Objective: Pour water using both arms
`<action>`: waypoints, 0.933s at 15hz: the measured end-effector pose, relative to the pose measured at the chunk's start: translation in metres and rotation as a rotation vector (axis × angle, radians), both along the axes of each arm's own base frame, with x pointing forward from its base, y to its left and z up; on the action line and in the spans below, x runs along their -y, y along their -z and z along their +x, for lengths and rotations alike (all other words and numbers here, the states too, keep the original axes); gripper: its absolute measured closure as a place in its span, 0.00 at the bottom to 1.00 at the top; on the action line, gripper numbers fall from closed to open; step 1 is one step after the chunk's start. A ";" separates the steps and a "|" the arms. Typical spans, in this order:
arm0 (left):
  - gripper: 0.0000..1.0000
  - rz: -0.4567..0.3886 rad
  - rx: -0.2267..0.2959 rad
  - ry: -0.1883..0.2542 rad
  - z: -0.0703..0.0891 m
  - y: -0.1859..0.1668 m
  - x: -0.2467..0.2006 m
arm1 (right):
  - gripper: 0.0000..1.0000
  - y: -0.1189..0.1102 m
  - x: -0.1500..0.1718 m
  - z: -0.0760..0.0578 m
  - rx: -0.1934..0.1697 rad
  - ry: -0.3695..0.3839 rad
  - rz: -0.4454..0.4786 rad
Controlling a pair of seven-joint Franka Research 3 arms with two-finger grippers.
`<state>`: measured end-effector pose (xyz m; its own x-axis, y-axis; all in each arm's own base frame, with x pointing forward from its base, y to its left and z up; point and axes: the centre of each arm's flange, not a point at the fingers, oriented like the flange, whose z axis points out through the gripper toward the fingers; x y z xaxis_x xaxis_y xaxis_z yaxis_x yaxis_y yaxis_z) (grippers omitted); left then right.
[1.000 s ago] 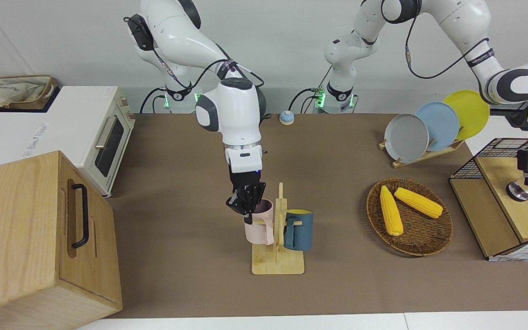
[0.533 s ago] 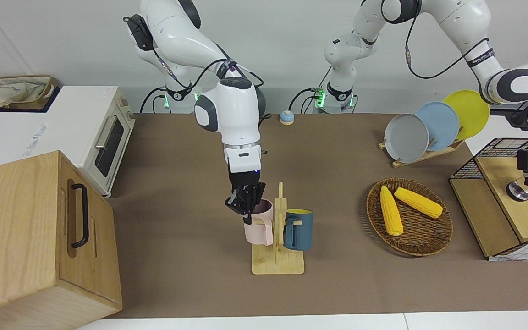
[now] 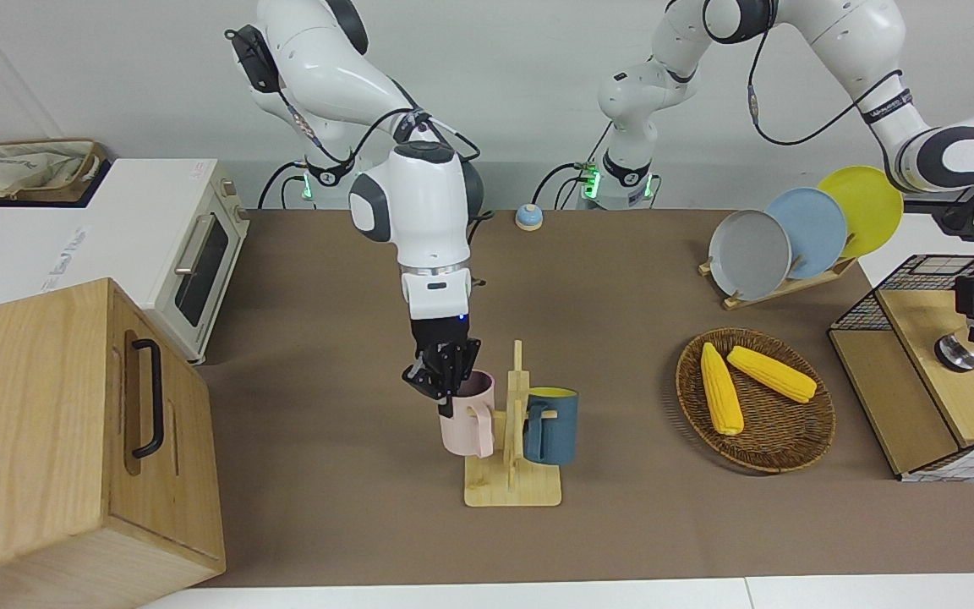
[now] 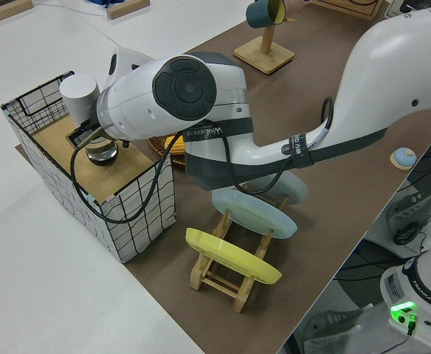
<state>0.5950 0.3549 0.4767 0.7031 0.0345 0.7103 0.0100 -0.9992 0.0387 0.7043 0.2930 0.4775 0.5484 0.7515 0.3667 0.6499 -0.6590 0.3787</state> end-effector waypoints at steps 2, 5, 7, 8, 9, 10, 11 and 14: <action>0.36 -0.001 0.004 0.003 0.001 -0.004 0.000 | 0.95 -0.001 0.003 0.000 -0.003 0.006 -0.003; 0.36 0.001 -0.007 0.009 0.003 -0.012 0.000 | 0.95 -0.003 0.005 0.000 -0.010 0.011 -0.008; 0.36 0.007 -0.038 0.007 0.006 -0.025 0.002 | 0.95 -0.003 0.007 0.000 -0.017 0.017 -0.014; 0.36 0.006 -0.054 0.006 0.008 -0.033 0.003 | 0.95 -0.004 0.008 -0.001 -0.021 0.019 -0.017; 0.36 0.004 -0.067 0.002 0.009 -0.041 0.005 | 0.95 -0.005 0.009 -0.001 -0.026 0.022 -0.020; 0.36 0.002 -0.078 -0.002 0.011 -0.049 0.006 | 0.95 -0.005 0.011 -0.001 -0.030 0.026 -0.024; 0.36 -0.002 -0.087 -0.006 0.011 -0.056 0.008 | 0.95 -0.006 0.012 -0.001 -0.033 0.029 -0.026; 0.36 -0.011 -0.104 -0.018 0.011 -0.070 0.011 | 0.95 -0.008 0.024 0.001 -0.037 0.046 -0.030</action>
